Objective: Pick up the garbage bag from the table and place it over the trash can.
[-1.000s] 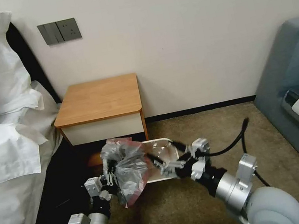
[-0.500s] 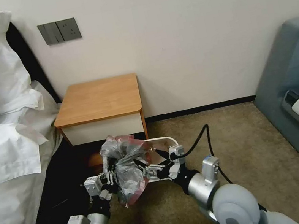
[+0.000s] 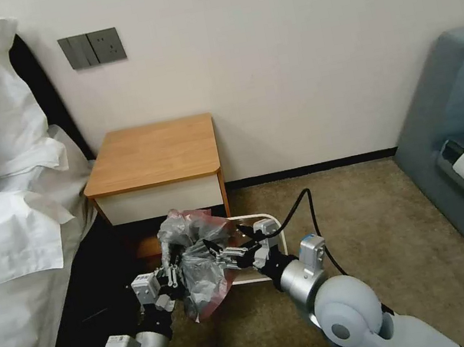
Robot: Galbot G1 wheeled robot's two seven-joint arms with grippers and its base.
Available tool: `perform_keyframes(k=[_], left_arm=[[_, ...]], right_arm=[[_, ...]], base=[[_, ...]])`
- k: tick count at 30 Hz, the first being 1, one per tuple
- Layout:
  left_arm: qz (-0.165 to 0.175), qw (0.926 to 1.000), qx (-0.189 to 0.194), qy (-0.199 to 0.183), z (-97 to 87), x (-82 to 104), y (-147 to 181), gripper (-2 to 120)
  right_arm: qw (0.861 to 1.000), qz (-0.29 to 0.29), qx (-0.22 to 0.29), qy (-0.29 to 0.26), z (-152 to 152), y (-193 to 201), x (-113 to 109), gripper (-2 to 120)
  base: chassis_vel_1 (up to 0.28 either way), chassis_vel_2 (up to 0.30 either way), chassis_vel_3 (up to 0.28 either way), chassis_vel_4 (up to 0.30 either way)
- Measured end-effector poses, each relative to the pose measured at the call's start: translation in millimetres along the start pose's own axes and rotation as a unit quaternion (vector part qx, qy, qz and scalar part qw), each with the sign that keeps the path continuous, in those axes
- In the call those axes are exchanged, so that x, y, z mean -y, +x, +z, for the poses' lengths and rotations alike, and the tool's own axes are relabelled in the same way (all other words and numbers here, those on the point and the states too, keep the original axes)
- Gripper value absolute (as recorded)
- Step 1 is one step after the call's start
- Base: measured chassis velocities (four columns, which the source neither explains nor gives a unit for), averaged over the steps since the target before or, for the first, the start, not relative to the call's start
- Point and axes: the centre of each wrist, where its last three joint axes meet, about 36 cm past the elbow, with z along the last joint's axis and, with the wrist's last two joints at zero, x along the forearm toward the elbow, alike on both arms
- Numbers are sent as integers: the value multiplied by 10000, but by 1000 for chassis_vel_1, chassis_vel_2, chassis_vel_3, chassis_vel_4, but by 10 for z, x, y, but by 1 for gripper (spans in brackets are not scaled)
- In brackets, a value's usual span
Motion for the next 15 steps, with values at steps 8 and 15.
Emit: perform_keyframes(k=[8,15], left_arm=[[7,10000,13,4,-4,-6,-11,7],[-19,10000,1,10,13,-15,-21,7]], right_arm=[[10000,1,34,1,-1,-35,2,81],[10000,9,61,-13,25,-41,12,52]], base=[[0,0,0,0],[0,0,0,0]])
